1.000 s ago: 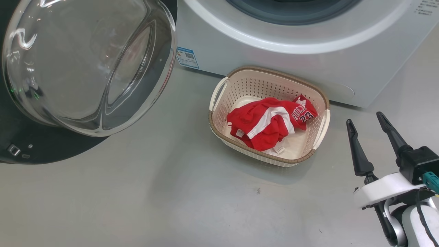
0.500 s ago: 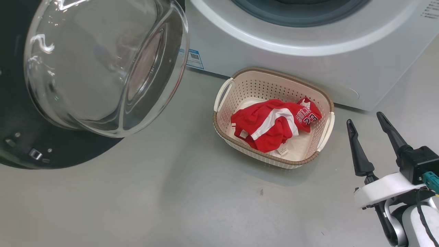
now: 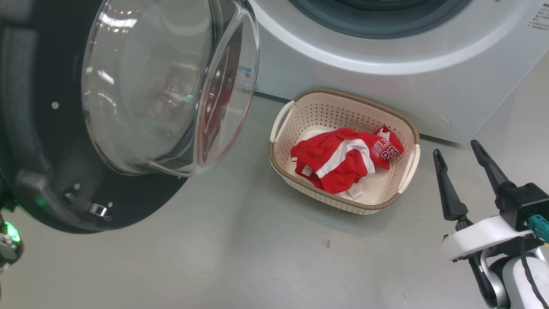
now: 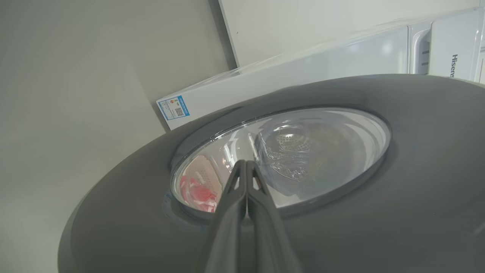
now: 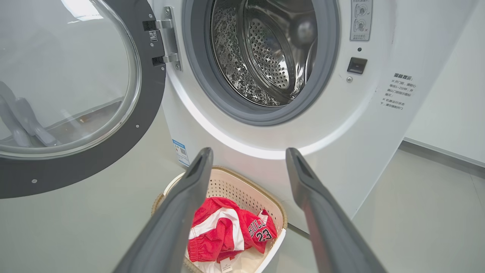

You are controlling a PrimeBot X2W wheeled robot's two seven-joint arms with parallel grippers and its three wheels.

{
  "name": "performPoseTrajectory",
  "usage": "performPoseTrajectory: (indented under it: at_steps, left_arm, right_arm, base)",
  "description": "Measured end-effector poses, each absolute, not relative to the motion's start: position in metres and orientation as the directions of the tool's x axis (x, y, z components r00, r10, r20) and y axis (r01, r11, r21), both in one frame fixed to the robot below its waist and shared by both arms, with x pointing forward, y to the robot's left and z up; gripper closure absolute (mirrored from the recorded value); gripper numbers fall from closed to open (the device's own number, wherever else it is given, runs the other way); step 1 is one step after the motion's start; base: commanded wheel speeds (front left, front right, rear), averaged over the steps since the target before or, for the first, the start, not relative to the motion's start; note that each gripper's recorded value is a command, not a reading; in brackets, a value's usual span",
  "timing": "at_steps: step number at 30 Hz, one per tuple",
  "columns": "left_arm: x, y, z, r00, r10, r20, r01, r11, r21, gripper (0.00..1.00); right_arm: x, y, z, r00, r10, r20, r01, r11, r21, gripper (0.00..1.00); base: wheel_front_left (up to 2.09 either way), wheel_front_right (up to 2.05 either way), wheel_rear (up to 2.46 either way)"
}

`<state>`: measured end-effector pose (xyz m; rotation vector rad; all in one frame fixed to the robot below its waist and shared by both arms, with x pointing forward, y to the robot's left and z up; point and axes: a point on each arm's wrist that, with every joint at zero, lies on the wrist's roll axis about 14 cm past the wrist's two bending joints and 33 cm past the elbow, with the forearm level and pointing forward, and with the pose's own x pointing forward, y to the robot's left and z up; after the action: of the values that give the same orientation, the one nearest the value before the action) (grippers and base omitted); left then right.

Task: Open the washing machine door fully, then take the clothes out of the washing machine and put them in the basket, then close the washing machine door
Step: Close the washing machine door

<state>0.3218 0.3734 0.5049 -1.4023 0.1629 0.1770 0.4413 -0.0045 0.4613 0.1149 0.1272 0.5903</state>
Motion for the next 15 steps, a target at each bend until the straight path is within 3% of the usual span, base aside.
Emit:
performPoseTrajectory:
  at_steps: [15]
  left_arm:
    - [0.334,0.293,0.512,0.946,-0.293,-0.14,-0.106,0.13,-0.986,1.0]
  right_arm:
    - [0.439,-0.014,0.468,0.852,0.52,-0.059,-0.506,0.847,0.164,0.0]
  base:
    - [0.0,0.0,0.0]
